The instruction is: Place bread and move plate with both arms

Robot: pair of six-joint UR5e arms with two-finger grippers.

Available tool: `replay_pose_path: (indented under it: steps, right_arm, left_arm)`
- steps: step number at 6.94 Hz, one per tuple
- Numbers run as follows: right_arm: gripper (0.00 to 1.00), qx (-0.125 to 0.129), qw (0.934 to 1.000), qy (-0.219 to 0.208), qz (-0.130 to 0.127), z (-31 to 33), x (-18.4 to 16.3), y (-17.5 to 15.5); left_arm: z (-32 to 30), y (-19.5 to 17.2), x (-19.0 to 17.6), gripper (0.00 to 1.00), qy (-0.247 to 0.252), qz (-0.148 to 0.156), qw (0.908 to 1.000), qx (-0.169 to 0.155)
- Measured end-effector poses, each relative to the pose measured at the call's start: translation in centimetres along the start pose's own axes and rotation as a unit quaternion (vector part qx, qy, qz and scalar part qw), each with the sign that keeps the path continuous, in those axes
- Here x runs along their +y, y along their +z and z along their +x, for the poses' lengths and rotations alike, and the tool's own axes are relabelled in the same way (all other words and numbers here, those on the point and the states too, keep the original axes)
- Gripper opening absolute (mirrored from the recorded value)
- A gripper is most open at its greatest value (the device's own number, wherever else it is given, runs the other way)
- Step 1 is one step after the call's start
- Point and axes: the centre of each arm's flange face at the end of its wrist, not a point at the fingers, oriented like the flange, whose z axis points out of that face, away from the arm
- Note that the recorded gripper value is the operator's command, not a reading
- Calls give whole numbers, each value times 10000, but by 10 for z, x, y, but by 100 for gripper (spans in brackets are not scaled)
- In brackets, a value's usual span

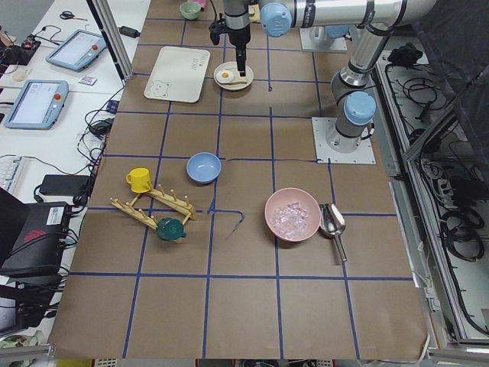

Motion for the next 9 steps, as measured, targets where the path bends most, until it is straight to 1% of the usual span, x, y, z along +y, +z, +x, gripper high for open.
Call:
replay_pose_path:
  steps: [3,6,7,9]
  right_arm:
    - [100,47,10000,49,53,3,1,-3]
    - [100,167,9998,54,15,11,-1,1]
    - [100,179,9998,113,-59,23,-3,8]
    - [100,184,9990,209,-361,72,-5,37]
  left_arm:
    - [0,0,0,100,0,0,10000,0]
    - [0,0,0,100,0,0,10000,0]
    - [0,0,0,100,0,-3,10000,0]
    - [0,1,0,100,2,-9,10000,0]
